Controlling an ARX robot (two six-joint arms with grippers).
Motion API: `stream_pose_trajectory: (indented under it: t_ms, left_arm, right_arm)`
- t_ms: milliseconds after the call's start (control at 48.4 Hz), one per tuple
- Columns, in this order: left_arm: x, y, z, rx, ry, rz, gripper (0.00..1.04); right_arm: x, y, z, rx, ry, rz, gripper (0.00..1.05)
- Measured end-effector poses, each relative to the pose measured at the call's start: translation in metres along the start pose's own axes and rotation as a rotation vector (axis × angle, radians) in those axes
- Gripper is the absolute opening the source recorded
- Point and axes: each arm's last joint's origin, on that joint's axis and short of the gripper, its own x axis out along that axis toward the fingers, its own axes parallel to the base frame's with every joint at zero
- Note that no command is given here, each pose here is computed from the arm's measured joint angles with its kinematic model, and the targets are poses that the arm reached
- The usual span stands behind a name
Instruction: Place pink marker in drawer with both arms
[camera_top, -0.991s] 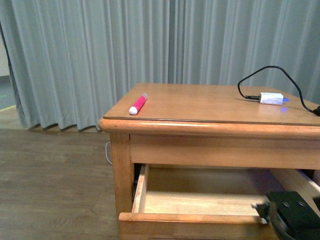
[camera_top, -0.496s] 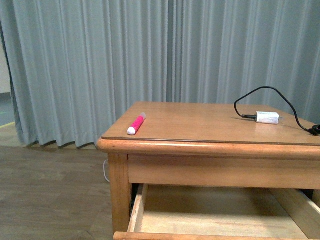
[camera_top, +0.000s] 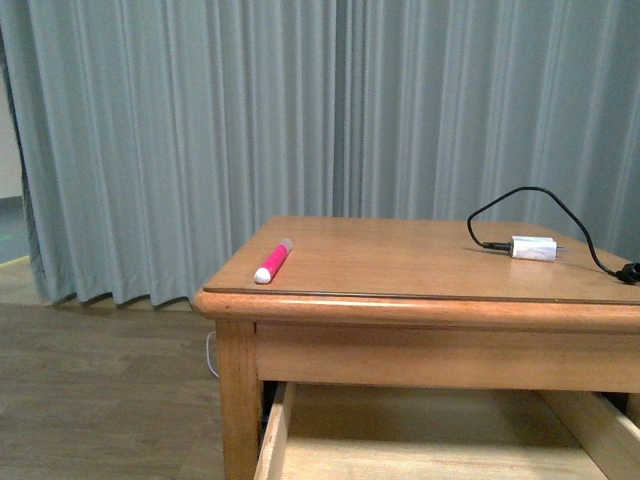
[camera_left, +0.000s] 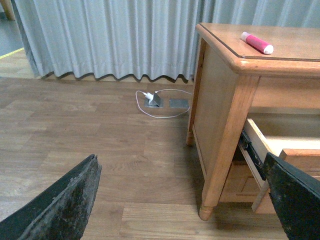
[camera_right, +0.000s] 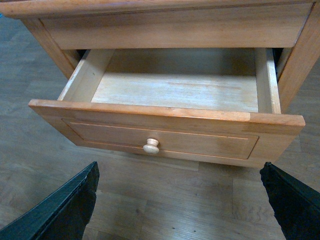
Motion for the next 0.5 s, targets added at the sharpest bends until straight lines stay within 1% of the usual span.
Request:
stream_pose_trajectory:
  t_ms: [145, 207, 310, 351, 434, 496]
  left_arm:
    - [0.000, 0.000, 0.000, 0.000, 0.001, -0.003, 0.99]
    - [0.001, -0.001, -0.003, -0.054, 0.040, -0.052, 0.99]
    - [0.006, -0.007, -0.003, -0.104, 0.108, -0.054, 0.99]
    - [0.009, -0.011, 0.003, -0.111, 0.123, -0.050, 0.99]
    - [0.027, -0.023, 0.039, -0.120, 0.109, -0.059, 0.99]
    - [0.039, -0.026, 0.055, -0.122, 0.104, -0.066, 0.99]
  right_arm:
    - [0.000, 0.000, 0.000, 0.000, 0.000, 0.001, 0.96]
    - [0.000, 0.000, 0.000, 0.000, -0.001, 0.001, 0.96]
    - [0.000, 0.000, 0.000, 0.000, 0.000, 0.001, 0.96]
    - [0.000, 0.000, 0.000, 0.000, -0.001, 0.001, 0.96]
    - [0.000, 0.000, 0.000, 0.000, -0.001, 0.001, 0.96]
    - [0.000, 0.000, 0.000, 0.000, -0.001, 0.001, 0.96]
